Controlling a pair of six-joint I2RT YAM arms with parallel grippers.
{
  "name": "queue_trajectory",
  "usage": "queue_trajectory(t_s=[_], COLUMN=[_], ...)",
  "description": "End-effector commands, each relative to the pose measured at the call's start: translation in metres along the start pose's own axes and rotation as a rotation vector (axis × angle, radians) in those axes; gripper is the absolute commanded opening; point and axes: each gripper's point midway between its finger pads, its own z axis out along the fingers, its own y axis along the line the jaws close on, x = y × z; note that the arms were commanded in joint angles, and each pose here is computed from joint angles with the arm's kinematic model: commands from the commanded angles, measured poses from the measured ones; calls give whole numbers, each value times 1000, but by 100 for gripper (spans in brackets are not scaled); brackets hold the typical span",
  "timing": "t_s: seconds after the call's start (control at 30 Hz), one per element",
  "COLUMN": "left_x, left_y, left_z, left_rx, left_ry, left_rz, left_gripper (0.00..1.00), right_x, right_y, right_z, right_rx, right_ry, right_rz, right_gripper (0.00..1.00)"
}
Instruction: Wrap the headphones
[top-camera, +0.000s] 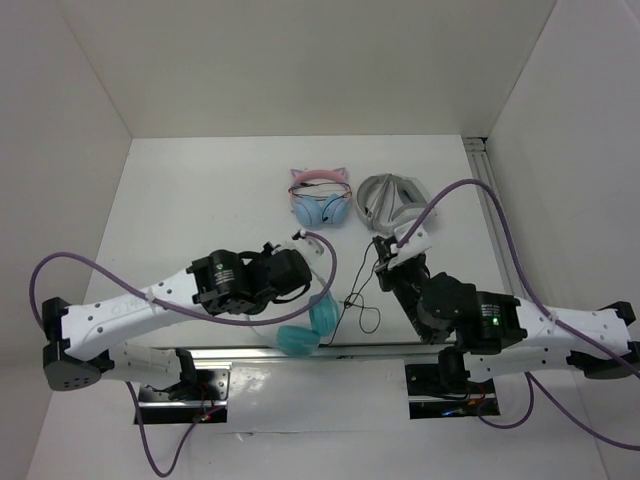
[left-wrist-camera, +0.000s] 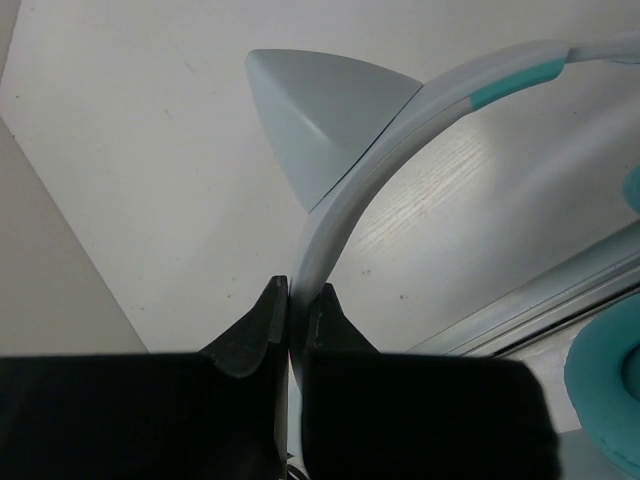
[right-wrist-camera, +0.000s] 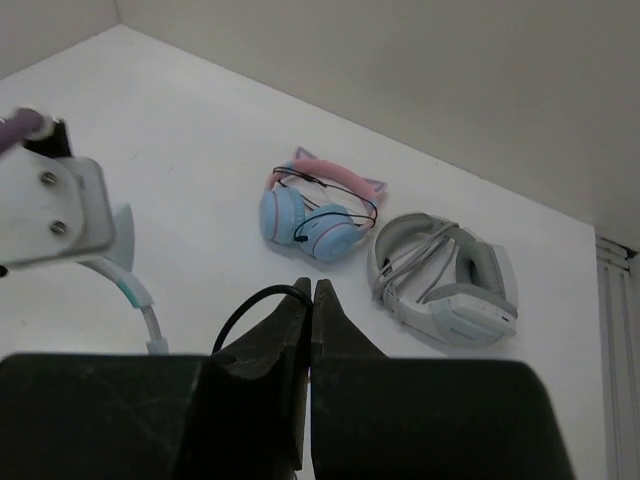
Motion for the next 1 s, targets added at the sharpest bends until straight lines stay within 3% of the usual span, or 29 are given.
queue_trajectory(t_s=[0.0, 0.13, 0.3, 0.43, 0.5, 0.57, 0.77, 0.97], left_x=[-1, -4, -5, -12, -11, -12, -7, -2], left_y=[-17, -43, -52, -13, -11, -26, -98, -124], left_z=[6, -1, 6, 11, 9, 7, -20, -38], left_rx=[36, 152, 158, -102, -107, -13, 418, 601], left_ry=[17, -5, 26, 25, 28, 23, -23, -26], left_rz=[80, 127, 149, 111, 101, 126, 212, 242], left_gripper=[0, 0, 0, 0, 0, 0, 0, 0], right_x=[-4, -15, -35, -47, -48, -45, -34, -38], right_y=[8, 9, 22, 31, 12, -18, -46, -54], right_z=[0, 0, -2, -6, -3, -2, 4, 19], right_rx=[-50, -68, -160, -234, -126, 45, 306, 358], right_ry=[-11, -47, -92, -107, -100, -77, -67, -97], right_rz=[-46, -18, 15, 32, 50, 46, 16, 80], right_gripper=[0, 0, 0, 0, 0, 0, 0, 0])
